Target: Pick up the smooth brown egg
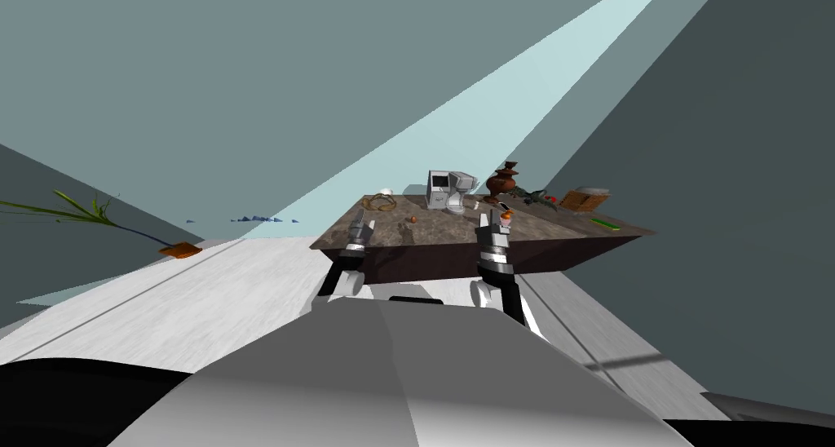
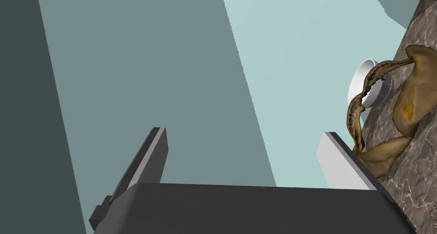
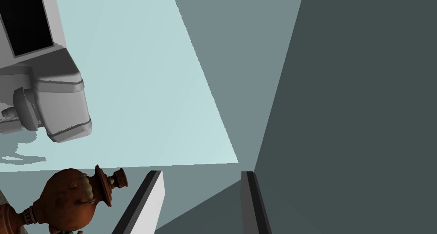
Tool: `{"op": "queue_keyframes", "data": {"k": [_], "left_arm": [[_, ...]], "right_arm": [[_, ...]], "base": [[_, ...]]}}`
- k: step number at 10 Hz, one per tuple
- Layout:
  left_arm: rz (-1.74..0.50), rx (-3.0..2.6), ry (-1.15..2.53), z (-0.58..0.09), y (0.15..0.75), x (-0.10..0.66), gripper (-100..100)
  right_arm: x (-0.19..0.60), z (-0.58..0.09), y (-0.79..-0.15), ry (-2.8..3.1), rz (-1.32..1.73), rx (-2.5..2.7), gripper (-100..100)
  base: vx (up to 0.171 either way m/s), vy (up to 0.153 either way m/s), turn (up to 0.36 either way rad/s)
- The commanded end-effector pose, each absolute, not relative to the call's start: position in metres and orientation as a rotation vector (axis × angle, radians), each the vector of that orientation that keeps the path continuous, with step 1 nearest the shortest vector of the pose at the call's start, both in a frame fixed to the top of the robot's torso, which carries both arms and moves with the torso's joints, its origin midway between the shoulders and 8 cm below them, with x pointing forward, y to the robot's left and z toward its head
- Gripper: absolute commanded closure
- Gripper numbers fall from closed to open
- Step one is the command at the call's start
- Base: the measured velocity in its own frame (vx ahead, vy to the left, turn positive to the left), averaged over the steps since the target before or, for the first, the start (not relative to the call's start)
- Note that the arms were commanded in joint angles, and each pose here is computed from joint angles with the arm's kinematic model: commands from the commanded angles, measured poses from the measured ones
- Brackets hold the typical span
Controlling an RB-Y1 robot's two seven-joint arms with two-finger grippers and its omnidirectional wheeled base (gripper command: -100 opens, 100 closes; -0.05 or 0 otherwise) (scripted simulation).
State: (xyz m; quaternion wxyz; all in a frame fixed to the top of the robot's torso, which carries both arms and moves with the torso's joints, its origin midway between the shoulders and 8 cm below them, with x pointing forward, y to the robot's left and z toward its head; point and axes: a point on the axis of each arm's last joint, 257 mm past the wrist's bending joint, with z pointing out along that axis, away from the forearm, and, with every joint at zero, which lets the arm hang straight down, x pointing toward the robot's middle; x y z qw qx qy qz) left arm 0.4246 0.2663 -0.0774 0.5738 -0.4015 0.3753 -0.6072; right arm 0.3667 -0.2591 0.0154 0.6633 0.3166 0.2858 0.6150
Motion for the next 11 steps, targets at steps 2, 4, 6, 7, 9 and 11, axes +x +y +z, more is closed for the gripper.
{"op": "queue_keyframes", "data": {"k": [2, 4, 6, 7, 9, 11], "left_arm": [[-1.430, -1.011, 0.938, -0.100, 0.271, 0.451, -100], [-1.429, -1.053, 0.967, -0.112, 0.273, 0.465, -100], [-1.424, -1.104, 0.999, -0.126, 0.276, 0.479, -100], [-1.423, -1.107, 1.001, -0.127, 0.276, 0.479, -100], [-1.418, -1.156, 1.026, -0.139, 0.280, 0.492, -100], [-1.412, -1.210, 1.049, -0.152, 0.284, 0.506, -100]], "right_arm": [[0.367, 0.015, -0.259, 0.646, 1.390, 0.715, 0], [0.367, 0.015, -0.259, 0.646, 1.390, 0.715, 0], [0.367, 0.015, -0.259, 0.646, 1.390, 0.715, 0], [0.367, 0.015, -0.259, 0.646, 1.390, 0.715, 0], [0.367, 0.015, -0.259, 0.646, 1.390, 0.715, 0], [0.367, 0.015, -0.259, 0.646, 1.390, 0.715, 0]], "base": [[-0.053, 0.006, 0.058], [-0.046, 0.005, 0.037], [-0.038, -0.003, 0.037], [-0.031, -0.005, 0.036], [-0.033, -0.008, 0.051], [-0.028, -0.007, 0.049]]}}
